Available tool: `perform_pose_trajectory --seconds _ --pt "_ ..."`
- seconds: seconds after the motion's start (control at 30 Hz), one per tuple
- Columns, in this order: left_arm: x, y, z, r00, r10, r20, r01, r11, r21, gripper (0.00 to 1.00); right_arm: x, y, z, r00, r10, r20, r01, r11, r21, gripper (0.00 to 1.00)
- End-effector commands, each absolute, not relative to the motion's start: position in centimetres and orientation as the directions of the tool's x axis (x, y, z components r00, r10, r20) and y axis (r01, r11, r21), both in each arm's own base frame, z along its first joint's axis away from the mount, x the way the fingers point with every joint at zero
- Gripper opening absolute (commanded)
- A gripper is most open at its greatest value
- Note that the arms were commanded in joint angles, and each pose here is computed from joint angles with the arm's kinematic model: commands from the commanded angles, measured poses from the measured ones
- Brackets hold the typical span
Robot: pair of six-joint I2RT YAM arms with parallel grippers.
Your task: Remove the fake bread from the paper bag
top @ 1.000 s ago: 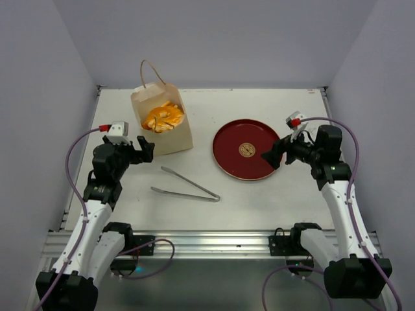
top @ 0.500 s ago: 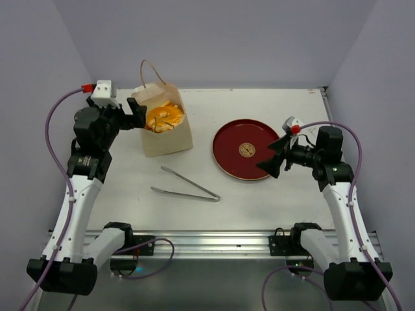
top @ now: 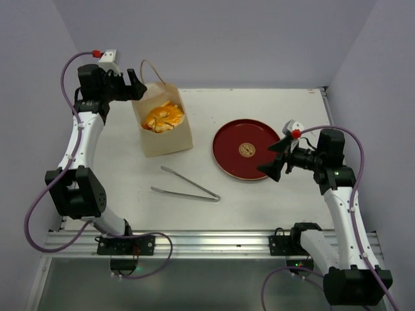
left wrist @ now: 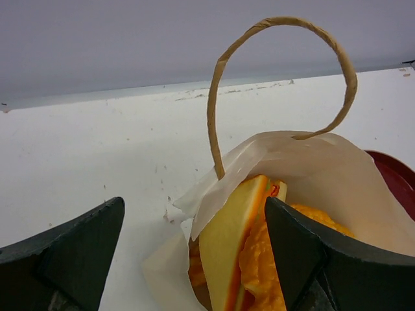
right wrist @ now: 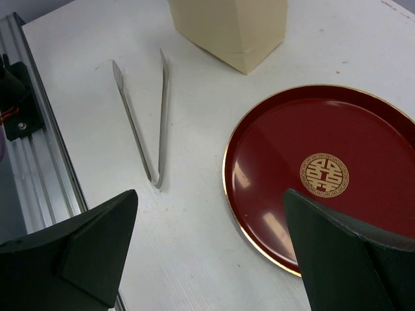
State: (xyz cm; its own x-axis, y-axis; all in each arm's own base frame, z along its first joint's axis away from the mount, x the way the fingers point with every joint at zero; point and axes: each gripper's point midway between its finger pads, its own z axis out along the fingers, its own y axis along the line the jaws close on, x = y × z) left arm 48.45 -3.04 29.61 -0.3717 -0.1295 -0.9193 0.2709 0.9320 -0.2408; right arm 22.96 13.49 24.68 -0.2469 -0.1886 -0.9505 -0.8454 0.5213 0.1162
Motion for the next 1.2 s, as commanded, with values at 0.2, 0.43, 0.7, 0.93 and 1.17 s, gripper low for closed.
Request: perform_pose_trajectory --seconds 0.2,0.43,0.7,0.93,1.17 --pt "49.8 -4.6 33.6 -0.246 -0.017 -0.969 0.451 0.883 -0.13 0.92 22.4 13.9 25.2 -0.218 -0.181 -0.959 -0.866 0.488 0.105 0.99" --pt "50.5 -4.6 30.2 -0.318 0.044 -0.947 0.476 0.871 -0.12 0.88 22.5 13.9 25.1 -0.221 -0.179 -0.959 -0.866 0.489 0.108 0.99" --pt "52.2 -5.1 29.0 -0.323 0.084 -0.943 0.493 0.865 -0.091 0.75 22.6 13.8 24.9 -0.231 -0.177 -0.957 -0.862 0.494 0.117 0.99" --pt "52.7 -7.3 27.6 -0.319 0.177 -0.931 0.527 0.85 -0.019 0.55 22.8 13.8 24.8 -0.236 -0.176 -0.956 -0.86 0.497 0.12 0.99" --pt "52.4 -7.5 27.7 -0.312 0.188 -0.931 0.538 0.843 -0.01 0.4 22.8 13.8 24.9 -0.235 -0.176 -0.956 -0.857 0.501 0.118 0.99"
